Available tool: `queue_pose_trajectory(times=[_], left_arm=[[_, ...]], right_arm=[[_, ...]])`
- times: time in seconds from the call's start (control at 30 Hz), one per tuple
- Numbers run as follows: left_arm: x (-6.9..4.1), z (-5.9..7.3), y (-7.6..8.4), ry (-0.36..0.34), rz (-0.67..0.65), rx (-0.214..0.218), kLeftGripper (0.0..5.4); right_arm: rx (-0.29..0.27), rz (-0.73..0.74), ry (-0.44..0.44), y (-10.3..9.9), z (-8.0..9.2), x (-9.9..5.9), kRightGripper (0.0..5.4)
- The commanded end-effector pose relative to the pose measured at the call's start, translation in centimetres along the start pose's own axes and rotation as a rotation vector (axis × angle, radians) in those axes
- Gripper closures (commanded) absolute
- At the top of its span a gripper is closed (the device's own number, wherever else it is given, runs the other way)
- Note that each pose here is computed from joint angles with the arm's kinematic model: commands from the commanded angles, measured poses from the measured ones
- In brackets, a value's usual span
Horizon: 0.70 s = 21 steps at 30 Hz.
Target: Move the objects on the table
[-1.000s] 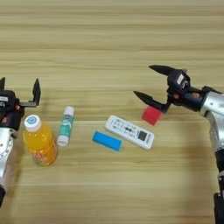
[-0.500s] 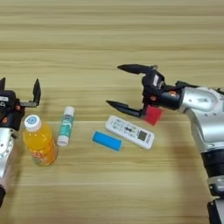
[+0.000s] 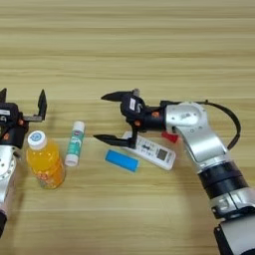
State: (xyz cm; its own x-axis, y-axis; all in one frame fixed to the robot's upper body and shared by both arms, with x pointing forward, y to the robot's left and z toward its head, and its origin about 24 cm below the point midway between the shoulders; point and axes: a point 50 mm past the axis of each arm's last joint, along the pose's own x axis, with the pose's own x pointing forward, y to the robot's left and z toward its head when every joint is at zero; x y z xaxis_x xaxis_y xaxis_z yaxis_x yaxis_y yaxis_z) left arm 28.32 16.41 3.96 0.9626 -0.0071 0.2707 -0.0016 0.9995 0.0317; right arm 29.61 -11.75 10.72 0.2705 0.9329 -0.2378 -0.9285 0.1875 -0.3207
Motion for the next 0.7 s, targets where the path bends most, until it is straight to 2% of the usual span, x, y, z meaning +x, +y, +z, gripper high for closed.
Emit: queue_pose_trajectory(times=[0.03, 0.4, 0.6, 0.7], left_arm=[[0.2, 0.2, -0.3, -0.006, -0.006, 0.004, 0.00], [0.2, 0.3, -0.5, -0.013, -0.007, 0.009, 0.00], [0.3, 0.4, -0.5, -0.017, -0.009, 0.016, 0.00], [0.3, 0.4, -0.5, -0.018, -0.009, 0.017, 0.00]], right_arm=[[0.052, -0.011, -0.006, 0.8, 1.0, 1.9, 0.02], [0.273, -0.131, 0.061, 2.5, -0.2, 4.8, 0.02], [0.357, -0.206, 0.065, 2.9, -0.3, 5.9, 0.02], [0.369, -0.230, 0.068, 3.1, -0.2, 6.4, 0.02]])
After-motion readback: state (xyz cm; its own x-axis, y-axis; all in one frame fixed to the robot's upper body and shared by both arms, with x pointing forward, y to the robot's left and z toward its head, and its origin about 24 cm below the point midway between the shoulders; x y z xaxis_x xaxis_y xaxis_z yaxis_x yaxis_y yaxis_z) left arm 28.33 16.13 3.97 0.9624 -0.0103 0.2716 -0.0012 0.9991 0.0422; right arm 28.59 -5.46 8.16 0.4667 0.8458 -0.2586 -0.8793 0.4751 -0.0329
